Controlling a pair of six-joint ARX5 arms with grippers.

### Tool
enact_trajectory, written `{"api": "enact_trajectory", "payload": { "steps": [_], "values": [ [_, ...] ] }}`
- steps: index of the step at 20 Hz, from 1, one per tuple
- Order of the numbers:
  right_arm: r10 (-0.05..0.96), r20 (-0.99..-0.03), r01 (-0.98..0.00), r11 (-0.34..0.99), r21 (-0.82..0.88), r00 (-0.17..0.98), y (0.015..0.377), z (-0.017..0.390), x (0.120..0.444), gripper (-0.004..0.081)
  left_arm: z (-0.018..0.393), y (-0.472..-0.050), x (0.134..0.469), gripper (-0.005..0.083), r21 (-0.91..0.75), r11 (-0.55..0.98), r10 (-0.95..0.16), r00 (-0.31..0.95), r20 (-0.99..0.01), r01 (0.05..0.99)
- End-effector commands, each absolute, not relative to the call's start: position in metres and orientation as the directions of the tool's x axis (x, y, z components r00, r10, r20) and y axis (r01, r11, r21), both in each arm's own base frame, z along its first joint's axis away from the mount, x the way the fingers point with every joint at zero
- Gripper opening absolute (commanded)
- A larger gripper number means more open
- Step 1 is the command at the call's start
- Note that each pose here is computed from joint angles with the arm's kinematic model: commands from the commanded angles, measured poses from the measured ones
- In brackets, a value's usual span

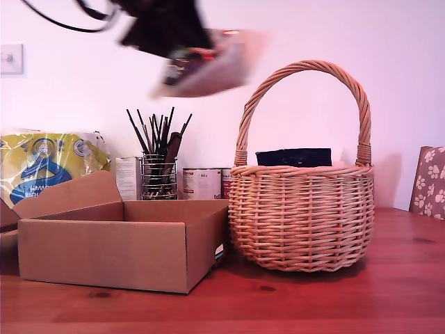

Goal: Move the bags of Easter eggs from the cardboard box on the left into the woven basket on the right side.

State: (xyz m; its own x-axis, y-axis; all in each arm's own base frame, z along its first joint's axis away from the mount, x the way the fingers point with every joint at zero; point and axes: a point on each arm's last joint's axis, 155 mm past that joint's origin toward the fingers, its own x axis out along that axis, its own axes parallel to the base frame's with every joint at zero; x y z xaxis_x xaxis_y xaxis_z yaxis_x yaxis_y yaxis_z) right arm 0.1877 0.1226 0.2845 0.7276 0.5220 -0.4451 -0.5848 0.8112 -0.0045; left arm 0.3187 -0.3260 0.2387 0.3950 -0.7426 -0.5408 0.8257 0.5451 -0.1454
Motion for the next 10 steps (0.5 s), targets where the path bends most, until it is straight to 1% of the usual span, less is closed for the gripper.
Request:
{"api": "enact_trajectory", "payload": {
  "steps": [1,3,5,7,10],
  "values": [
    [0.517,-0.458,-0.581,0.814,0.000,0.723,0.120,0.278,0.185,-0.0011,0.239,-0.343,0.318,0.0109,-0.118,0.510,-0.776,0.397,-0.490,0.852],
    [0.516,-0.461,-0.582,0.813,-0.001,0.722,0.120,0.277,0.184,-0.0011,0.244,-0.370,0.319,0.0109,-0.081,0.466,-0.821,0.397,-0.410,0.881],
    [0.518,-0.453,-0.582,0.813,-0.003,0.726,0.119,0.279,0.183,-0.0011,0.243,-0.389,0.328,0.0109,-0.047,0.464,-0.835,0.419,-0.357,0.884],
    [0.519,-0.446,-0.582,0.813,-0.005,0.729,0.119,0.280,0.183,-0.0011,0.231,-0.403,0.341,0.0109,-0.029,0.474,-0.834,0.439,-0.334,0.880],
    [0.520,-0.441,-0.583,0.813,-0.007,0.731,0.119,0.281,0.182,-0.0011,0.196,-0.418,0.364,0.0109,-0.003,0.501,-0.818,0.473,-0.327,0.865]
  ]
}}
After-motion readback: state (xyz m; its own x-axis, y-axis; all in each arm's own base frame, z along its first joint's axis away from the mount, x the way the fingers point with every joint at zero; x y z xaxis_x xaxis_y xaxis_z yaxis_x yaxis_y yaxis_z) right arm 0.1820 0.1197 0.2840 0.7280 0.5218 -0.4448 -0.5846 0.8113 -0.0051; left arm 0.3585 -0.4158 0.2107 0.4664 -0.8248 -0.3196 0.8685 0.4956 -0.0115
